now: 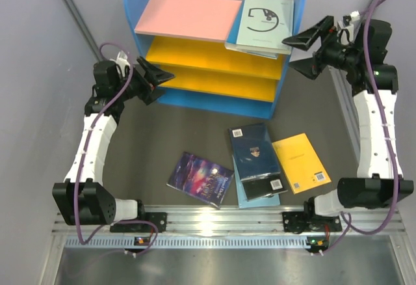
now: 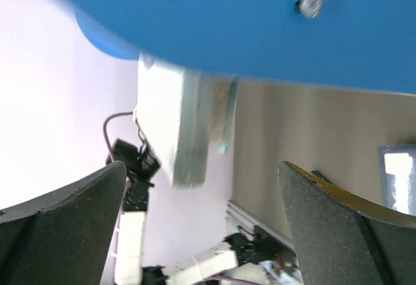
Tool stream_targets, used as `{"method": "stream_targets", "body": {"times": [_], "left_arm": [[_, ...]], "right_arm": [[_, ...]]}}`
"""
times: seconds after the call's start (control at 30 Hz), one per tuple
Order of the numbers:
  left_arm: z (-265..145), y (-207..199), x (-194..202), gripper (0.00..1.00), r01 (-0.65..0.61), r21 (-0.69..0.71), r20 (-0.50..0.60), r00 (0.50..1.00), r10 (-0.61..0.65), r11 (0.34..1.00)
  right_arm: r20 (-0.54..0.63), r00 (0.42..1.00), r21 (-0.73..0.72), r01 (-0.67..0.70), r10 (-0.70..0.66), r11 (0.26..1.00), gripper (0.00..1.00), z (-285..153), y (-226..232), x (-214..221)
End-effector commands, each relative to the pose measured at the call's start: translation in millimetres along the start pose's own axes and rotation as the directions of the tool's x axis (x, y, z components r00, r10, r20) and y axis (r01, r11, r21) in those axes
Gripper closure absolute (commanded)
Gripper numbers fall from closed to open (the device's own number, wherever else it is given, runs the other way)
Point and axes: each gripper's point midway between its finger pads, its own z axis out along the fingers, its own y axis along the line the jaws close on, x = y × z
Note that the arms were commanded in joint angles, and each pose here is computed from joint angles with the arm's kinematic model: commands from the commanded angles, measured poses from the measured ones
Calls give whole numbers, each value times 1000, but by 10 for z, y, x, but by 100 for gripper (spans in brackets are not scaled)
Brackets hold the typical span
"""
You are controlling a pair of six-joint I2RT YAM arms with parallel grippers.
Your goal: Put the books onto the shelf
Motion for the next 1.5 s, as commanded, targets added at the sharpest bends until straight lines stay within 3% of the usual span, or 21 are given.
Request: {"method": "stream_targets", "body": {"times": [0.0,0.17,0.3,0.47,0.57,0.67,0.87,0.97,1.07,1.3,1.47], "left_arm": [[-112,104,68,1,-67,-79,-15,998,66,995],[-130,319,222,1,-62,-158,-41,998,56,986],[-146,629,464,1,-43,-314,-89,996,16,948],[3,946,1021,1,-82,-391,-249,968,-19,917],[233,844,1371,1,-133,-324,-325,946,21,937],[489,737,1636,1,-115,-255,-369,929,14,960],[1040,793,2018,1,-88,-208,-456,890,-16,974],[1305,889,2133,1,-109,-216,-503,864,-15,970],[1508,968,2247,1,-114,-224,-532,846,-23,968],[1764,1077,2402,1,-103,-230,-557,829,-44,968],[1784,1098,2431,1,-98,-227,-564,824,-49,969]], "right_arm": [[104,966,-104,248,-237,963,0,-387,388,84],[154,927,-171,366,-343,915,0,-622,435,362],[168,881,-226,472,-443,852,0,-869,468,761],[39,922,-82,387,-385,918,0,-733,-374,1078],[-130,969,179,232,-211,956,0,-535,-1367,1265],[-223,973,361,138,-58,923,0,-353,-2061,1343],[-193,980,487,134,-43,863,1,-86,-2545,1052],[-212,977,540,147,-35,829,11,-22,-2773,1011],[-242,970,564,142,-2,814,30,14,-3002,1106],[-330,942,591,161,54,790,52,58,-3402,1572],[-399,915,563,198,54,802,60,213,-3407,1877]]}}
